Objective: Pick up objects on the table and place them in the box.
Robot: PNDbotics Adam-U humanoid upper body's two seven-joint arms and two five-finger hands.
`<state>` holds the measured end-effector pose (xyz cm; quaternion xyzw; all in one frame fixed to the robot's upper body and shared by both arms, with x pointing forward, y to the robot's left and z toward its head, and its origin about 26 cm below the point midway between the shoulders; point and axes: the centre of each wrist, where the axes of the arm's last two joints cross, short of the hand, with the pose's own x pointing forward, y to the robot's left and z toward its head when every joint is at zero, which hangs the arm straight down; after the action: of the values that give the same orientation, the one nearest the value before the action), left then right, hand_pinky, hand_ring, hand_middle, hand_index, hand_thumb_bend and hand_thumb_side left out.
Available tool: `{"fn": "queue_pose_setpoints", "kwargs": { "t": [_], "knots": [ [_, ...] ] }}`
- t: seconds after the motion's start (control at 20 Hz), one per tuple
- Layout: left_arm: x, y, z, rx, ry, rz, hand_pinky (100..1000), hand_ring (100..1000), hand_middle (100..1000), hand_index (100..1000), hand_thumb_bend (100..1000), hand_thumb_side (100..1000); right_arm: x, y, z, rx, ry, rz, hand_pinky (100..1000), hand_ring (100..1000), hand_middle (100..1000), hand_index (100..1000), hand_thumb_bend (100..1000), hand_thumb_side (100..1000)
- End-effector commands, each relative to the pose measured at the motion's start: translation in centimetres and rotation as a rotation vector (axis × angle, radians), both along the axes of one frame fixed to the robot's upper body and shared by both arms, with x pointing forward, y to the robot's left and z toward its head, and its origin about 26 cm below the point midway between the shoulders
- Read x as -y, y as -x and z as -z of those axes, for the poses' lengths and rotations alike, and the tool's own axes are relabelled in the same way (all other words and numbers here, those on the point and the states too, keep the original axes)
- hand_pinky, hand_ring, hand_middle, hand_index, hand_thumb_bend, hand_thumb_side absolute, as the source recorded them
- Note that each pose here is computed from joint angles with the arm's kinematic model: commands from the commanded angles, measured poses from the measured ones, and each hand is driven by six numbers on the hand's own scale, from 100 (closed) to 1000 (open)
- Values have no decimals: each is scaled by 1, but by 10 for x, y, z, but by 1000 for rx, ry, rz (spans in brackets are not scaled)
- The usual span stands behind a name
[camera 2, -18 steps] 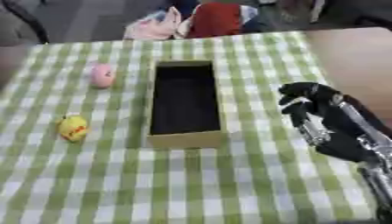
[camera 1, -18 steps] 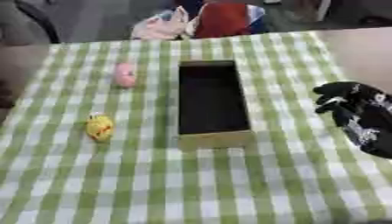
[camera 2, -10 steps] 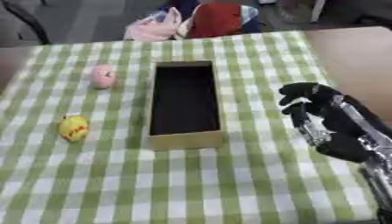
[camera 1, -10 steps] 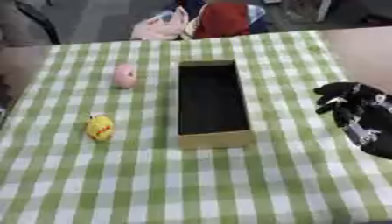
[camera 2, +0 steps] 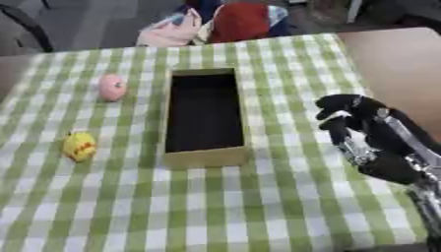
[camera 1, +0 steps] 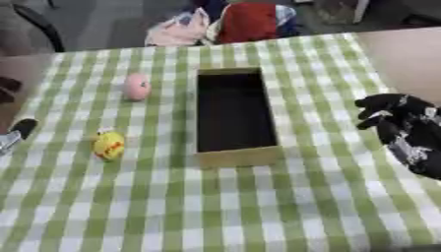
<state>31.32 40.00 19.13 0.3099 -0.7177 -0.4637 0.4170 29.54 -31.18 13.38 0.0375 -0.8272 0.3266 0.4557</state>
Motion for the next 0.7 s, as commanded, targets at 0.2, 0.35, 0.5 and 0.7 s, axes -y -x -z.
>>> {"fn": "queue_pose_setpoints", "kwargs": {
  "t": [0.2,0.35,0.5,0.7],
  "knots": [
    [1,-20,-21,-51,-211,77,652,613,626,769,392,293,0,0,-11,28,30,-24,691,895,633,833,100,394],
    [6,-31,-19,-113,-278,130,650,611,623,765,378,277,-1,0,-11,28,31,-29,691,894,633,833,100,394],
    [9,-42,-14,-177,-339,173,649,611,623,762,390,283,-1,0,-11,27,33,-32,691,894,633,833,100,393],
    [15,-56,-4,-232,-404,197,646,613,616,762,415,313,-1,0,-12,26,32,-36,691,894,632,834,100,393]
  ]
}}
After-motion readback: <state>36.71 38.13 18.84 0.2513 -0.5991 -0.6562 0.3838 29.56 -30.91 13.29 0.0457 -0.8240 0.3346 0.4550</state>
